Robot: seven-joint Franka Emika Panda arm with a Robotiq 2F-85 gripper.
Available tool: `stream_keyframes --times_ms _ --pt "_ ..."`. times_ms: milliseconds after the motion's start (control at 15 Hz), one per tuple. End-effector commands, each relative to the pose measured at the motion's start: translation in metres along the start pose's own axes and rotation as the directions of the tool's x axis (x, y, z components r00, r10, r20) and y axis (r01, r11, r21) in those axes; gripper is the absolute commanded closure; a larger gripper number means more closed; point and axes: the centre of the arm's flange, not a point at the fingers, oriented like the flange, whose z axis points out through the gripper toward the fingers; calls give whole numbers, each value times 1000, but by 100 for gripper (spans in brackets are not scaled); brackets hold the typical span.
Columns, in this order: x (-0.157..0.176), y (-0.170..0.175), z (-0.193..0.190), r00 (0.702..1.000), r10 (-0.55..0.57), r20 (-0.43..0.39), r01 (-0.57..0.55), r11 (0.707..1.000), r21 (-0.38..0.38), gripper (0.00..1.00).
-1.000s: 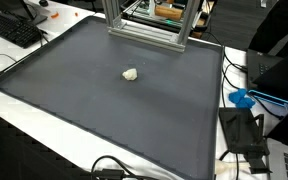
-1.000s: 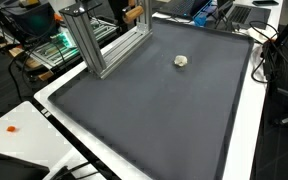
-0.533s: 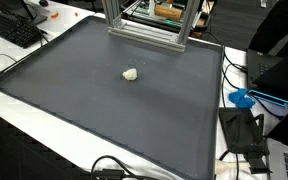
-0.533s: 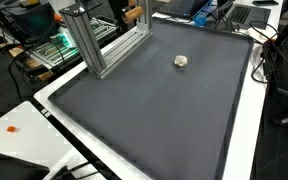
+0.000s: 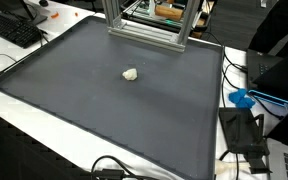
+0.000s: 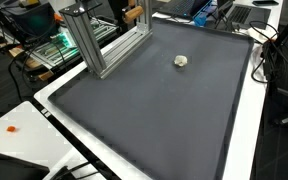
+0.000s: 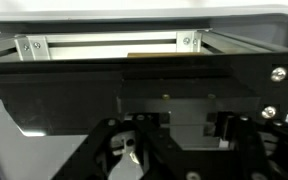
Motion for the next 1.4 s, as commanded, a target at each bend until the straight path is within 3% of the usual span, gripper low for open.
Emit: stream_keyframes --times_ms 0,667,1333 --pt "-3 -1 -4 1000 7 5 -7 1000 -11 66" --pt "25 -3 -42 999 -26 -40 25 1000 -7 66" --pt "104 -1 -76 991 -34 -126 25 997 -72 66"
